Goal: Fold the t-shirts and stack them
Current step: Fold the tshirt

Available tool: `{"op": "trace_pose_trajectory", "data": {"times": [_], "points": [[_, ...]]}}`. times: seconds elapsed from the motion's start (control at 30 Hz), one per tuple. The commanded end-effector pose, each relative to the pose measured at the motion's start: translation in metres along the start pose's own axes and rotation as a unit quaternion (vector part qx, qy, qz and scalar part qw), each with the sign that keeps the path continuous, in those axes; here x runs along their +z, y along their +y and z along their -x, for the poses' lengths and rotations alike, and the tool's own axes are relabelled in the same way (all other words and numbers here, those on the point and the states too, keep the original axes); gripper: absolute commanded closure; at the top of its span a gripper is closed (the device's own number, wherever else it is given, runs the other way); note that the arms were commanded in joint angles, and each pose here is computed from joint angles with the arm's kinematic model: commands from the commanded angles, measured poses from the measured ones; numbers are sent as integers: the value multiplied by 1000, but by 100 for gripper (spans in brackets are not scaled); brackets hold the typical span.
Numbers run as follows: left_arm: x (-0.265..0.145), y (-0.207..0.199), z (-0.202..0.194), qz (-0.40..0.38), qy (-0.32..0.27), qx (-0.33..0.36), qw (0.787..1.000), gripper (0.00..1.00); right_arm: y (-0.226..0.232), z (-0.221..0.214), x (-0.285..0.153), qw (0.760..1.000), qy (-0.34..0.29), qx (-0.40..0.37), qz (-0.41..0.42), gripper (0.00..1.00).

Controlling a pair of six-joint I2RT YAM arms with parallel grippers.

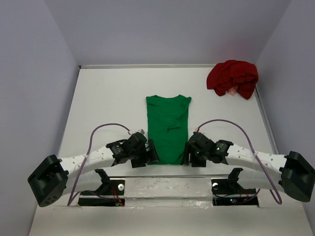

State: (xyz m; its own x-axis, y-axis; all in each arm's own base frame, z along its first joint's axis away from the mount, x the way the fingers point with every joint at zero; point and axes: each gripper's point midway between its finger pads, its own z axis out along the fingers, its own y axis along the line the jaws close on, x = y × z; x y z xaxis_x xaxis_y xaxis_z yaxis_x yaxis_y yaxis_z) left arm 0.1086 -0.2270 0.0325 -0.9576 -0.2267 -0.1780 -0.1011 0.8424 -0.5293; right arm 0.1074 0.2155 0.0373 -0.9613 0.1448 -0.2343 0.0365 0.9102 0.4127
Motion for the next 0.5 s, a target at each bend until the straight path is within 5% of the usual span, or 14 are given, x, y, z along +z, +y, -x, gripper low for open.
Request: {"op": "trace_pose_trajectory", "data": {"times": [0.0, 0.2, 0.47], "points": [[8, 14, 4, 47, -8, 10, 999, 1, 2, 7, 3, 1000, -17, 2, -8, 34], [11, 14, 5, 55, -6, 18, 998, 4, 1, 8, 8, 1000, -19, 1, -17, 34], [13, 16, 5, 61, -4, 20, 998, 30, 0, 11, 21, 999, -21, -6, -31, 36]]}}
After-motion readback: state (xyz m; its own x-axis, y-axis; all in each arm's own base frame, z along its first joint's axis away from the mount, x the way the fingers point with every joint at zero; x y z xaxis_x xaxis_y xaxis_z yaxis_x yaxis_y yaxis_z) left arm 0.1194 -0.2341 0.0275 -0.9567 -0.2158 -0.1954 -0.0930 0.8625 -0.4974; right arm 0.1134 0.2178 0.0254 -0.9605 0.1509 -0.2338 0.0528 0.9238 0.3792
